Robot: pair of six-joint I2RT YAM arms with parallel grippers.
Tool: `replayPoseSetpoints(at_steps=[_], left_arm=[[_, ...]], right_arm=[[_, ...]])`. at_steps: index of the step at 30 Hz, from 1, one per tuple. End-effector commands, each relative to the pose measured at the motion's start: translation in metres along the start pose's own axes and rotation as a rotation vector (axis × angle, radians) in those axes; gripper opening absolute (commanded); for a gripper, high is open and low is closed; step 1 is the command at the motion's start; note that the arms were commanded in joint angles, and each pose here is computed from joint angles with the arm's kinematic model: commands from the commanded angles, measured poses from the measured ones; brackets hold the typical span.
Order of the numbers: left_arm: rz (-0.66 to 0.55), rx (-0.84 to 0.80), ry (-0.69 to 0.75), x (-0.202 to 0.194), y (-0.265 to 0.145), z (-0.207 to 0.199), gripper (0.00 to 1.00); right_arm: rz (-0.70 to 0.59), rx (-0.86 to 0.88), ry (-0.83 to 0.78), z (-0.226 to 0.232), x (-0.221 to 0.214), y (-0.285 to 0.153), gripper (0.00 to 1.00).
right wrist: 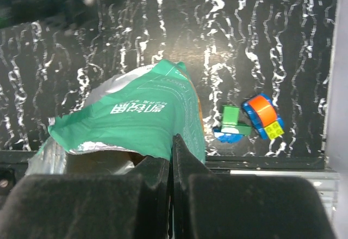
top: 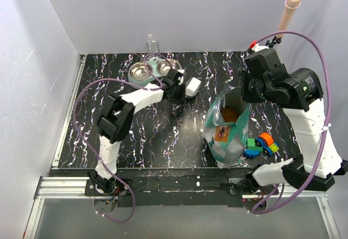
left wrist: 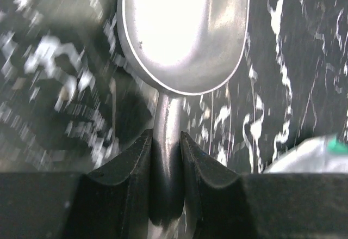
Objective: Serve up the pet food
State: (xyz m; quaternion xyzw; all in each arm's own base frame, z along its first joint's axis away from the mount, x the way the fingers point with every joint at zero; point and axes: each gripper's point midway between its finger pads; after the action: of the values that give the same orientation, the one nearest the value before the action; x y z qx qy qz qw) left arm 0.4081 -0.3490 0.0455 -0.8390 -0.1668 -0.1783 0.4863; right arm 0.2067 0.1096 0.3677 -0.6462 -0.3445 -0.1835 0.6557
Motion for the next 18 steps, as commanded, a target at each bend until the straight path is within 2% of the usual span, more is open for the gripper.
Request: replayPoseSetpoints(at_steps=[1,2,7,12,15,18], left_arm=[[-0.097,0.052,0.037,0.019,-0.109,-0.002,0.0],[-0.077,0.071,0.031,0.007,-0.122,0.007,0.0],[-0.13,0.196,-0.026,-0.016,-0.193,0.052,0.0],[-0.173,0.303,-0.096,-0.047,-0.234,0.094,0.0],[-0.178,0.32,-0.146,-0.062,-0.242,0.105,0.0],[-0.154,0.356,-0.175,-0.074,-0.244,0.115,0.0]], right_arm=[[-0.208,-0.083,0.047,-0.035,0.043,-0.018,0.01],[-0.217,-0.1,0.053,-0.04,0.048,-0.014,0.01],[-0.254,-0.195,0.067,-0.074,0.073,-0.007,0.01],[-0.295,-0.258,0.046,-0.087,0.095,-0.006,0.01],[-0.281,-0.225,0.038,-0.074,0.102,0.002,0.01],[-0.252,-0.125,-0.009,-0.026,0.11,0.025,0.01]])
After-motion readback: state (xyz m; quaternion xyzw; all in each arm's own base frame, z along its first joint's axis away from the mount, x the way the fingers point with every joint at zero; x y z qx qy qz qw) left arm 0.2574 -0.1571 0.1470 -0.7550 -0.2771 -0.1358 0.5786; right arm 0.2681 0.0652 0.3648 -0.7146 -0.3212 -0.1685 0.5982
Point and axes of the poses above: each gripper's point midway between its finger pads, its own y axis out along the fingers, its own z axis along the line the jaws close on, x = y × z, and after that the axes turned 11 degrees about -y, right-handed
